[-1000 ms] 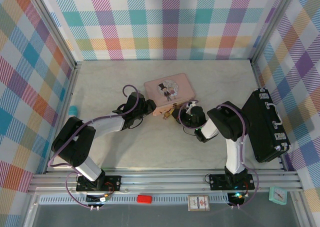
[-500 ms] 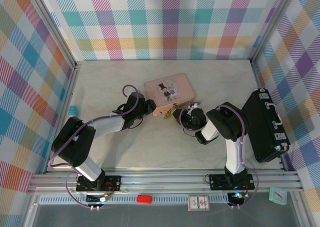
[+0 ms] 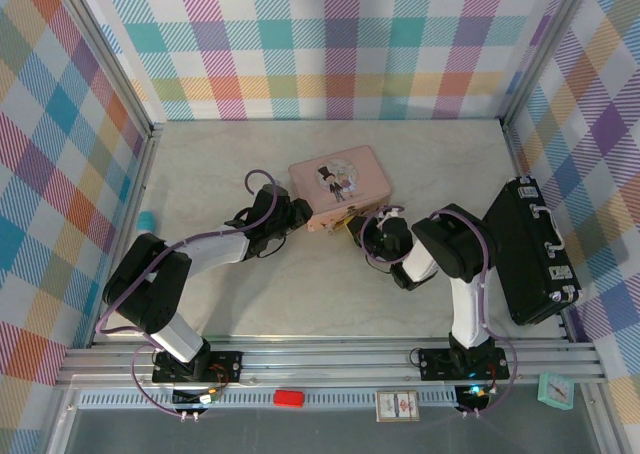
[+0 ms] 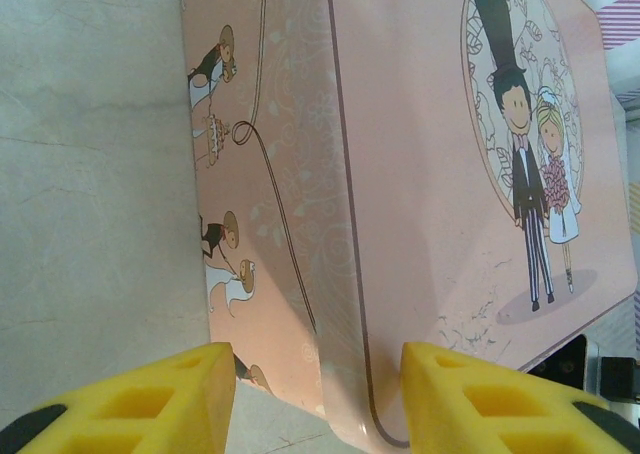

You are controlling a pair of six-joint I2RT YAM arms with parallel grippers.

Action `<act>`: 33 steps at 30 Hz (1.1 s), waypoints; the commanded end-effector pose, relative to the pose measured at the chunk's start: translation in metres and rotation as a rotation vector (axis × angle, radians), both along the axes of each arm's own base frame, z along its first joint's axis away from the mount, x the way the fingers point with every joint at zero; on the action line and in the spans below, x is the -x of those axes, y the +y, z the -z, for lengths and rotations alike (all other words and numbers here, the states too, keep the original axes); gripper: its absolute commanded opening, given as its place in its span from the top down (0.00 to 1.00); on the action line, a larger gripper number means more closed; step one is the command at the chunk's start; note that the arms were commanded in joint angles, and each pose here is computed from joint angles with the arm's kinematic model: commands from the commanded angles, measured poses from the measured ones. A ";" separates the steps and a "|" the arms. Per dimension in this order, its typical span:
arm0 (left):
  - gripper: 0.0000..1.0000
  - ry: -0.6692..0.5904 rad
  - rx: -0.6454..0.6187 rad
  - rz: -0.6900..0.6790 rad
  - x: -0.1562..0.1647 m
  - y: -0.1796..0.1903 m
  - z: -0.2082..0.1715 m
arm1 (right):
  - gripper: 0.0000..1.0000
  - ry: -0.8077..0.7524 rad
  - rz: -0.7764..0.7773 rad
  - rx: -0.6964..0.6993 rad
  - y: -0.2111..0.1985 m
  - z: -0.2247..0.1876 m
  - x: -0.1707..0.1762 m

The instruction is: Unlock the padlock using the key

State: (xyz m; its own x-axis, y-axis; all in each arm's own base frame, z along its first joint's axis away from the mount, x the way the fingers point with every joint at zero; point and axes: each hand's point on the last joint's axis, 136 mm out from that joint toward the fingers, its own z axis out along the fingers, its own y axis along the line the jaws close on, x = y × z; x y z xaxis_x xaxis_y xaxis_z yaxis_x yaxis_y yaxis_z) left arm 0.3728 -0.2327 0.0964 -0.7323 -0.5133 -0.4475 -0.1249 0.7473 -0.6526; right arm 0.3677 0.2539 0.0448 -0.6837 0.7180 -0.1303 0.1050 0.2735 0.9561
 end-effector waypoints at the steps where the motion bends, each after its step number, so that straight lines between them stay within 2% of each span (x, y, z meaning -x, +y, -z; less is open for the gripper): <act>1: 0.53 0.002 -0.017 -0.007 0.001 0.000 0.000 | 1.00 0.021 0.094 -0.012 -0.016 -0.001 -0.005; 17: 0.53 0.011 -0.052 -0.020 0.000 0.004 0.005 | 1.00 0.059 0.166 0.015 -0.036 0.000 -0.004; 28: 0.53 0.022 -0.054 -0.021 0.001 0.004 0.008 | 1.00 0.057 0.161 0.069 -0.044 -0.013 -0.007; 33: 0.51 0.009 -0.065 -0.023 0.002 0.007 -0.001 | 1.00 0.110 0.145 0.100 -0.050 -0.010 -0.004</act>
State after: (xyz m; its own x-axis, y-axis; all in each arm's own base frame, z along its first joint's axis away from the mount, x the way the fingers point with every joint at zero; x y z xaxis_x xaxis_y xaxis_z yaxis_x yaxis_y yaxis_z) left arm 0.3743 -0.2286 0.0953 -0.7247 -0.5171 -0.4554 -0.1432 0.7595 -0.6346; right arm 0.3735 0.2090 0.0570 -0.5776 0.8068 -0.1239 0.2324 0.3081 0.9225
